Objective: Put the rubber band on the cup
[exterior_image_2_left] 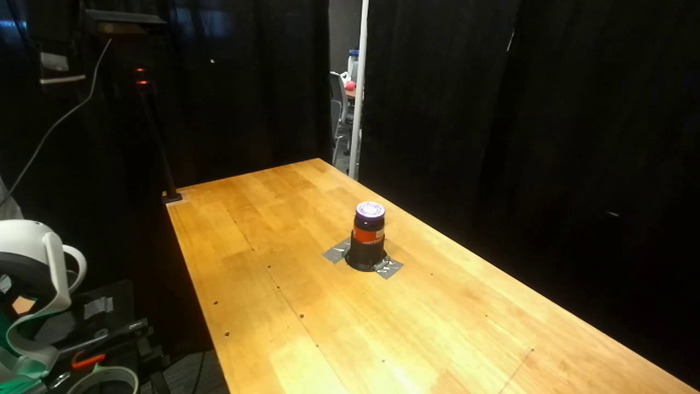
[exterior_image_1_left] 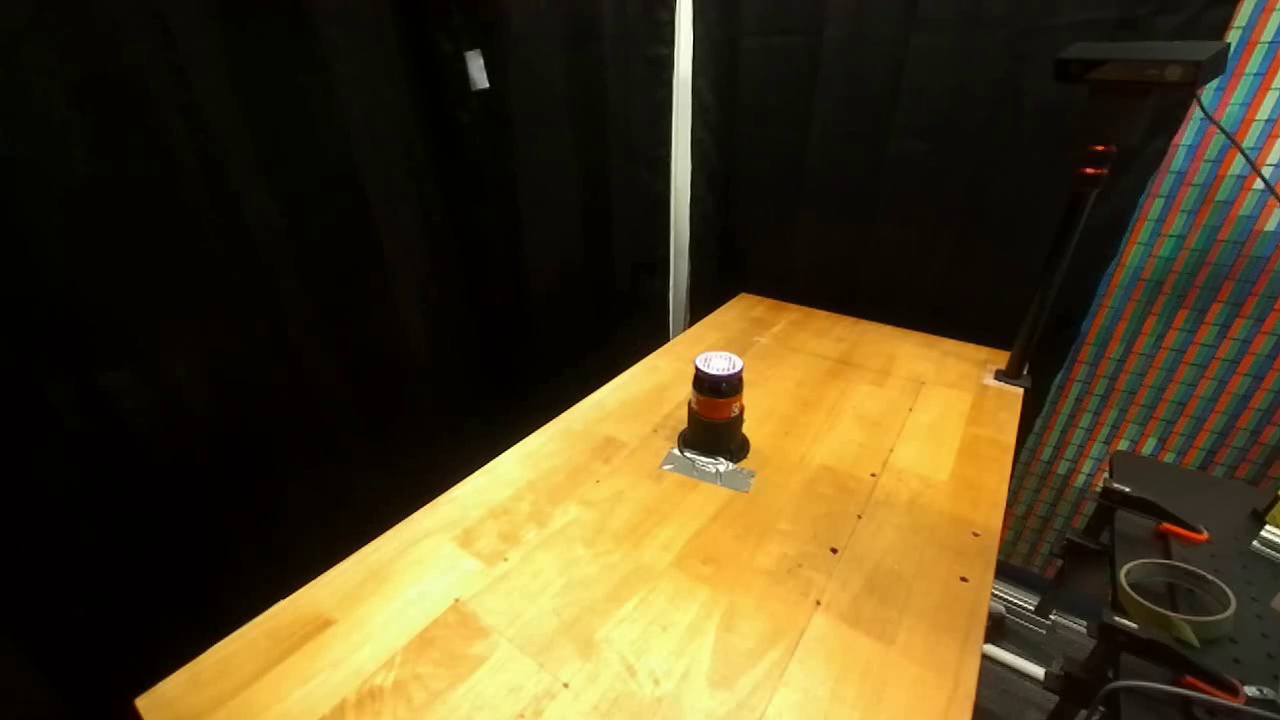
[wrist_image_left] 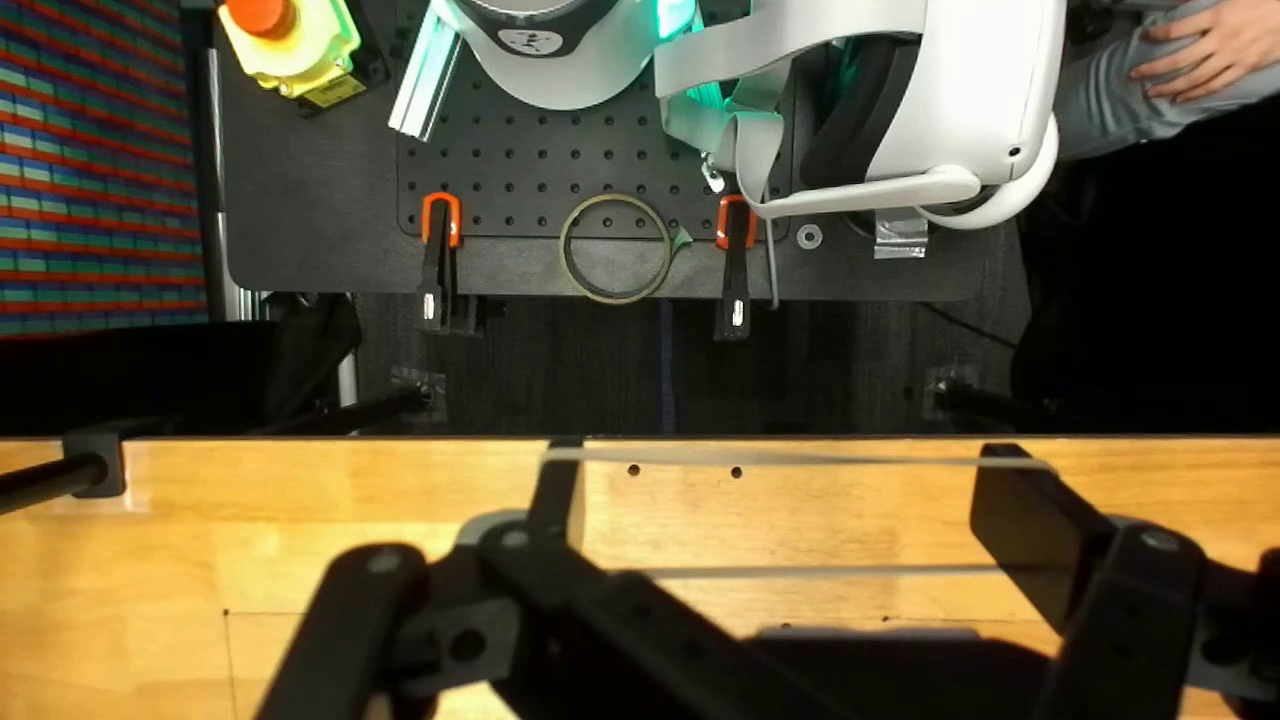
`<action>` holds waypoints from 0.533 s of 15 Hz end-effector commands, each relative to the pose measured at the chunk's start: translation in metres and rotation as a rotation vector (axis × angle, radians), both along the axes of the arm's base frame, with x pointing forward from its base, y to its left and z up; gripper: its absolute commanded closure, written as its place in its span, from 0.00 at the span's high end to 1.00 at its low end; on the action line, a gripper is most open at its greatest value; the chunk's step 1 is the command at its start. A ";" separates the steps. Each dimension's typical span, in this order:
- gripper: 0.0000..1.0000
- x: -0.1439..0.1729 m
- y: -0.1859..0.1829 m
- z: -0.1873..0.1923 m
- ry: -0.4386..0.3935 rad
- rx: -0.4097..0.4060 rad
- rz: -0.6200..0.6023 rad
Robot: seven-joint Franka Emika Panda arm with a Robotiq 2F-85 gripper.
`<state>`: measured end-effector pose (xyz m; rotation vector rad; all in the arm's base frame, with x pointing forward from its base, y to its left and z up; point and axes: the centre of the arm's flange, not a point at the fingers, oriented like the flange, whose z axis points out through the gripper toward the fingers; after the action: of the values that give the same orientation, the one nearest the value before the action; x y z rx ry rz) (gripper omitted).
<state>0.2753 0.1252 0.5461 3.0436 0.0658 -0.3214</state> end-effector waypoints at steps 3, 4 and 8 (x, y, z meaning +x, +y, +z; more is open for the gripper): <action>1.00 0.049 0.011 0.006 -0.063 -0.015 -0.018; 1.00 0.076 0.015 0.006 -0.100 -0.009 -0.044; 1.00 0.162 0.022 -0.004 -0.289 -0.016 -0.079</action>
<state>0.3644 0.1334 0.5425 3.0715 -0.0235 -0.0075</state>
